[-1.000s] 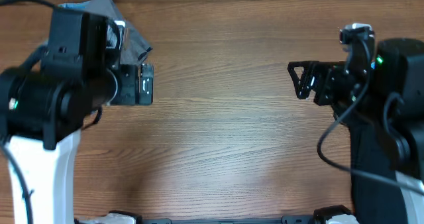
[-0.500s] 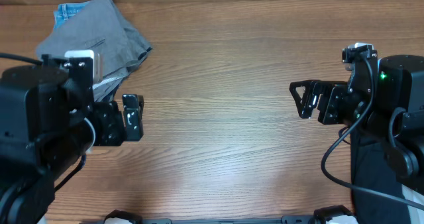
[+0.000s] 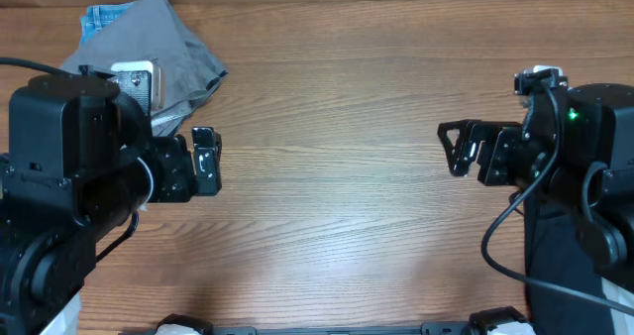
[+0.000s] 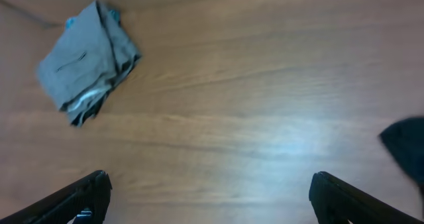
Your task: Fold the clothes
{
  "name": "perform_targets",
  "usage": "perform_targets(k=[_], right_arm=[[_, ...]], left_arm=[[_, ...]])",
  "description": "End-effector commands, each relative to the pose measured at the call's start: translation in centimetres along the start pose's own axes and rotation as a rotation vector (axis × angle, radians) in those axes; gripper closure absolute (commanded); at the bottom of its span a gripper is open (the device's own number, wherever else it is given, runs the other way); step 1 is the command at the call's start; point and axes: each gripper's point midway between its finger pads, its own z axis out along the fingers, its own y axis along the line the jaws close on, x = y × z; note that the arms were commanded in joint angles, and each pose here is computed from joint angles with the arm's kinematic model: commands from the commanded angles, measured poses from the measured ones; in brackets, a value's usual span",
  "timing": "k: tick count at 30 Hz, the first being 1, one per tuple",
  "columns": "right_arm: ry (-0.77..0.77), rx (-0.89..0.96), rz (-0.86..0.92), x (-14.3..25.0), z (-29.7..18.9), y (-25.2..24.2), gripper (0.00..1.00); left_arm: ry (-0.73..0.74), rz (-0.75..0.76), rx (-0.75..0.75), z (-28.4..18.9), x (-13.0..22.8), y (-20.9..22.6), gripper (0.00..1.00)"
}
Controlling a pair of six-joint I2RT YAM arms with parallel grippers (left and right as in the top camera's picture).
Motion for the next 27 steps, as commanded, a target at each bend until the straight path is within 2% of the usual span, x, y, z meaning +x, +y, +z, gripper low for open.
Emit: perform_targets(k=[1, 5, 9, 12, 24, 27], right_arm=[[-0.167, 0.022, -0.155, -2.3, -2.9, 0.3, 0.00], [-0.360, 0.008, -0.326, -4.9, -5.8, 1.6, 0.00], [-0.563, 0.002, -0.368, -6.1, -7.9, 2.1, 0.00], [-0.647, 0.027, -0.368, -5.5, -7.7, 1.1, 0.00], [-0.609, 0.067, -0.348, 6.4, 0.9, -4.8, 0.00], [-0.618, 0.065, -0.349, 8.3, 2.4, -5.6, 0.00]], left_arm=[[0.020, -0.004, 0.012, 0.5, 0.0, -0.4, 0.00], [0.027, -0.004, 0.010, 0.8, 0.0, -0.4, 0.00], [0.036, -0.004, 0.007, 1.1, -0.1, -0.5, 0.00], [0.040, -0.004, 0.006, 1.3, -0.1, -0.5, 0.00], [0.040, -0.004, 0.006, 1.3, -0.1, -0.5, 0.00], [0.040, -0.004, 0.006, 1.3, -0.1, -0.5, 0.00]])
